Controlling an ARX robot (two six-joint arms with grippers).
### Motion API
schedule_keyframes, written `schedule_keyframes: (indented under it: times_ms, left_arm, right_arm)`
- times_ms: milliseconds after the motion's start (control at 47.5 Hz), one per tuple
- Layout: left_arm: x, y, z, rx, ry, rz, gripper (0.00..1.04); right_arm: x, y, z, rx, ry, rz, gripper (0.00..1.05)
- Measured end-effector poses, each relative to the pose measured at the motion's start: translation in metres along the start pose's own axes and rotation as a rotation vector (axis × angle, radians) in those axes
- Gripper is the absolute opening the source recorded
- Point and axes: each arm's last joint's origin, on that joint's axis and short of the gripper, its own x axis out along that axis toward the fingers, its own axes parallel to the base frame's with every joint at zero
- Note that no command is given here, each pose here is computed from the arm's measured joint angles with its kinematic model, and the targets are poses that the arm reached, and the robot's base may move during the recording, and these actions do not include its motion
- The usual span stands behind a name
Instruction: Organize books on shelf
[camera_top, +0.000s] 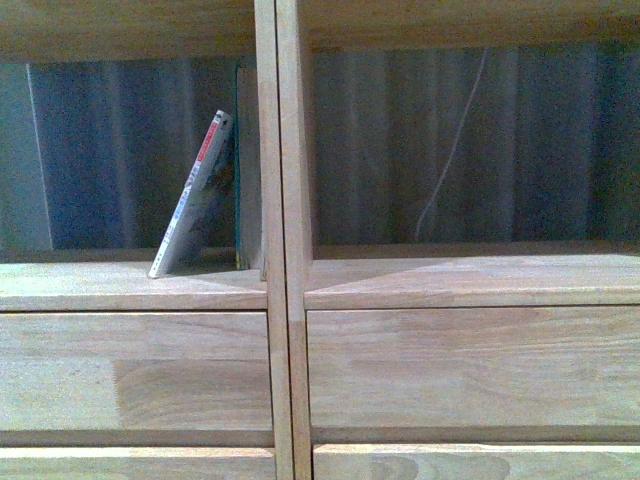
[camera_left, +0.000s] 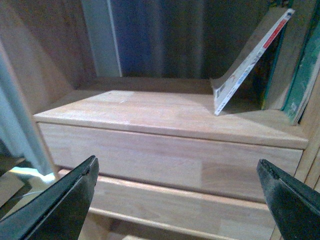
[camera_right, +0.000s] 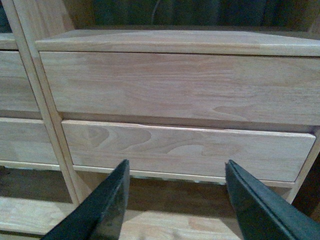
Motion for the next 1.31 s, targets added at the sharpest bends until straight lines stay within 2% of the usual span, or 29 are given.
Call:
schedule_keyframes:
  times_ms: [84, 211, 274, 379, 506, 611, 716, 779, 885, 1306]
  left_arm:
    - [-0.032, 0.011, -0.006, 0.01, -0.009, 0.027, 0.97]
    - [-0.058, 0.02, -0.012, -0.019, -0.039, 0.051, 0.97]
    - [-0.065, 0.024, -0.02, -0.039, -0.022, -0.071, 0.86]
    - [-0.065, 0.022, -0.055, -0.05, 0.012, -0.164, 0.69]
    - [-0.064, 0.023, -0.087, -0.046, 0.055, -0.179, 0.49]
    - [-0.064, 0.027, -0.095, -0.054, 0.046, -0.172, 0.33]
    - [-0.064, 0.031, -0.104, -0.058, 0.039, -0.17, 0.12]
    - [-0.064, 0.033, -0.109, -0.064, 0.04, -0.197, 0.02]
    - [-0.063, 0.042, -0.118, -0.063, 0.044, -0.157, 0.03]
    - [-0.063, 0.041, -0.133, -0.064, 0.042, -0.164, 0.03]
  right_arm:
    - [0.0, 0.0, 0.0, 0.0, 0.0, 0.0, 0.8]
    - [0.0, 0.0, 0.0, 0.0, 0.0, 0.0, 0.98]
    - [0.0, 0.0, 0.0, 0.0, 0.0, 0.0, 0.97]
    - [0.0, 0.0, 0.0, 0.0, 0.0, 0.0, 0.98]
    - [0.0, 0.0, 0.0, 0.0, 0.0, 0.0, 0.98]
    - [0.0, 0.0, 0.0, 0.0, 0.0, 0.0, 0.98]
    - [0.0, 0.0, 0.0, 0.0, 0.0, 0.0, 0.98]
    - [0.0, 0.0, 0.0, 0.0, 0.0, 0.0, 0.98]
    - [0.0, 0.0, 0.0, 0.0, 0.0, 0.0, 0.98]
    - [0.0, 0.0, 0.0, 0.0, 0.0, 0.0, 0.98]
